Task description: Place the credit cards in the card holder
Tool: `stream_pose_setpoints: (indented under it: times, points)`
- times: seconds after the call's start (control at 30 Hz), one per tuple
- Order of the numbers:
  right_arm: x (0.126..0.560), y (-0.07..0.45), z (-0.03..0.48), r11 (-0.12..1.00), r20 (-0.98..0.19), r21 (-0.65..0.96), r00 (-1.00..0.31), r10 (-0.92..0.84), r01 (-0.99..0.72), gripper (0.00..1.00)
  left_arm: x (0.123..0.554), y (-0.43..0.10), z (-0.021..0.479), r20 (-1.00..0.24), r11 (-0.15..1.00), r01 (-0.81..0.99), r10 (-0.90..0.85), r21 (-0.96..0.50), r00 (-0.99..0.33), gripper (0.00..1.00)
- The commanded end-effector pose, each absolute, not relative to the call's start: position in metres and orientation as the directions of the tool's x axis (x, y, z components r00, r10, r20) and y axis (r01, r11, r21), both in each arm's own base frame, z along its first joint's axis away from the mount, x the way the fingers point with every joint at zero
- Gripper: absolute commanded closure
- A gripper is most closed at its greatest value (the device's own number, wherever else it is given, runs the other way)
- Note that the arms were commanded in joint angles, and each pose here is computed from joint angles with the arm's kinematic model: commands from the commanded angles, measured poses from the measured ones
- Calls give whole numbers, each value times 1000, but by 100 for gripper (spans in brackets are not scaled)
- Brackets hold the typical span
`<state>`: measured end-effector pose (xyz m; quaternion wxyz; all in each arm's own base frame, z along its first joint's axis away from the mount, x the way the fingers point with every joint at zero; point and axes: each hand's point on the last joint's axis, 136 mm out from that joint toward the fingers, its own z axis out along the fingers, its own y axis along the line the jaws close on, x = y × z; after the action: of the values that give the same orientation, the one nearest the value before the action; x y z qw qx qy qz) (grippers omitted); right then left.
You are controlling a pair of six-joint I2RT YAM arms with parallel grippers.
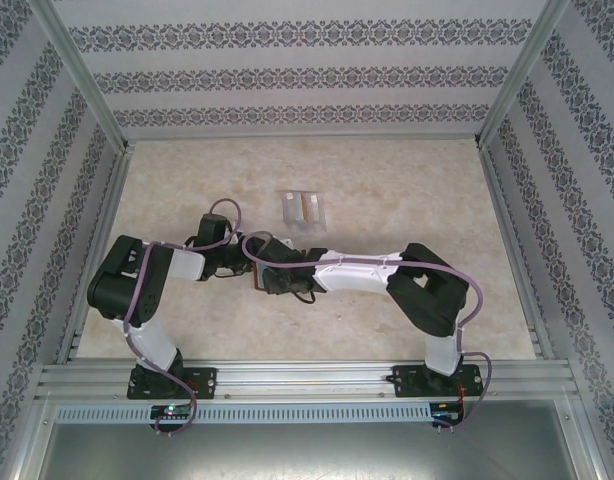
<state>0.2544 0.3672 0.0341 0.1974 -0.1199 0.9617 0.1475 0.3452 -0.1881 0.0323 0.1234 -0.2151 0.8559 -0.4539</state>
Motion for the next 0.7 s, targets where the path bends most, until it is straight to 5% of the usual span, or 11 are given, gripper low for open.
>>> stream_pose_setpoints:
  times: [0.0,0.2,0.67]
  points:
    - [260,349,29,957,-414,120,-889,-193,-264,57,338,-186,11,15,539,-302,-471,-786,-882,57]
    - [261,343,20,963,-394,86,-897,-202,-255,51,341,-180,24,-29,576,-263,-447,-774,-894,37]
    - [265,345,21,943,-360,191,-913,-192,-274,38,318,-143,20,-77,700,-291,-443,-652,-893,25]
